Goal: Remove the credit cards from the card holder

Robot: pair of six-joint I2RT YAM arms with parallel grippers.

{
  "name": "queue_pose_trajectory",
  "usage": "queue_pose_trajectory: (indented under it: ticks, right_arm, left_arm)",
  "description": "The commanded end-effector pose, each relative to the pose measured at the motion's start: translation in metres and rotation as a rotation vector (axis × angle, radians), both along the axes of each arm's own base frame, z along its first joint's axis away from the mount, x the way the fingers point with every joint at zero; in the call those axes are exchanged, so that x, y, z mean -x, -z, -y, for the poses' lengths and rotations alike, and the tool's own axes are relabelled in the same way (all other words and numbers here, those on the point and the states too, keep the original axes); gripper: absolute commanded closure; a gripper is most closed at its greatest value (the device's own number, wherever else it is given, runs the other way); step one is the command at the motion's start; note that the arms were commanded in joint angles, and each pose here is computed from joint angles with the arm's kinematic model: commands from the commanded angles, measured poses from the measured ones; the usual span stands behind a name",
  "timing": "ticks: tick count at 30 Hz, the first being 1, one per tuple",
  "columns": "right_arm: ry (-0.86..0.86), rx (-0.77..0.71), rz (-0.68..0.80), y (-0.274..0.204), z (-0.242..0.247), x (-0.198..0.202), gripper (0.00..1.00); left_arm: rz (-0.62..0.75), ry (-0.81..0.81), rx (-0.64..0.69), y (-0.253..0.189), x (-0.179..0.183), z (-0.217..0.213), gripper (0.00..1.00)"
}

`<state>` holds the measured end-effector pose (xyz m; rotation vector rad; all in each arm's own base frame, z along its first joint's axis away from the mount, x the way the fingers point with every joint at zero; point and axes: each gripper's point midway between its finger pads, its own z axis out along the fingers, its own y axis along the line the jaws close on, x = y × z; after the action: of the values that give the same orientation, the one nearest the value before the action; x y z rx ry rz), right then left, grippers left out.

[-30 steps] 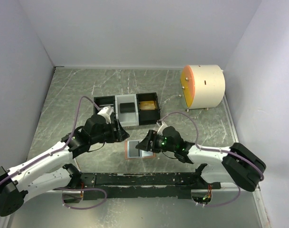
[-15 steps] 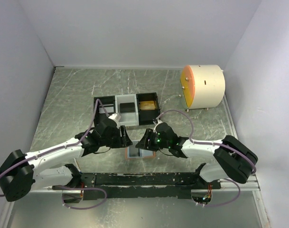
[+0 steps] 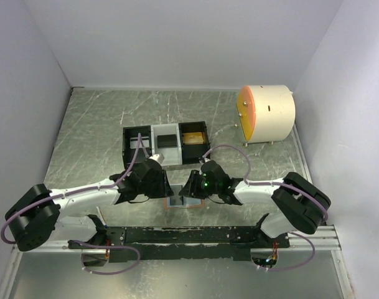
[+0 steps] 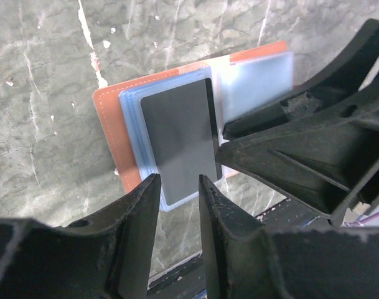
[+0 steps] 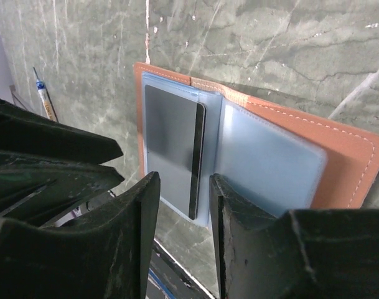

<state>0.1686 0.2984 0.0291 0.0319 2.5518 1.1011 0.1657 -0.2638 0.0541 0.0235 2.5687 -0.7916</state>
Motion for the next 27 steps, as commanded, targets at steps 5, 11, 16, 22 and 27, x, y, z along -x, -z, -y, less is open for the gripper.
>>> queue_pose_trajectory:
  ticks: [5,11,16,22,27]
  right_arm:
    - [0.037,0.042,0.004,0.005,0.002,-0.013,0.7]
    - [0.055,0.04,-0.014,0.011,0.005,-0.012,0.73]
    - [0.051,0.043,-0.026,0.016,0.006,-0.01,0.75]
    - [0.063,0.02,-0.035,0.016,0.005,-0.009,0.79]
    - [0.059,0.01,-0.042,0.015,0.003,-0.009,0.83]
  left_arm:
    - [0.092,-0.022,0.049,-0.016,-0.021,0.024,0.62]
    - [0.038,-0.046,-0.071,0.007,-0.02,0.015,0.66]
    - [0.028,-0.055,-0.139,0.018,-0.016,0.002,0.65]
    - [0.012,-0.04,-0.105,0.023,-0.01,0.006,0.66]
    - [0.001,-0.035,-0.128,0.028,-0.007,0.006,0.74]
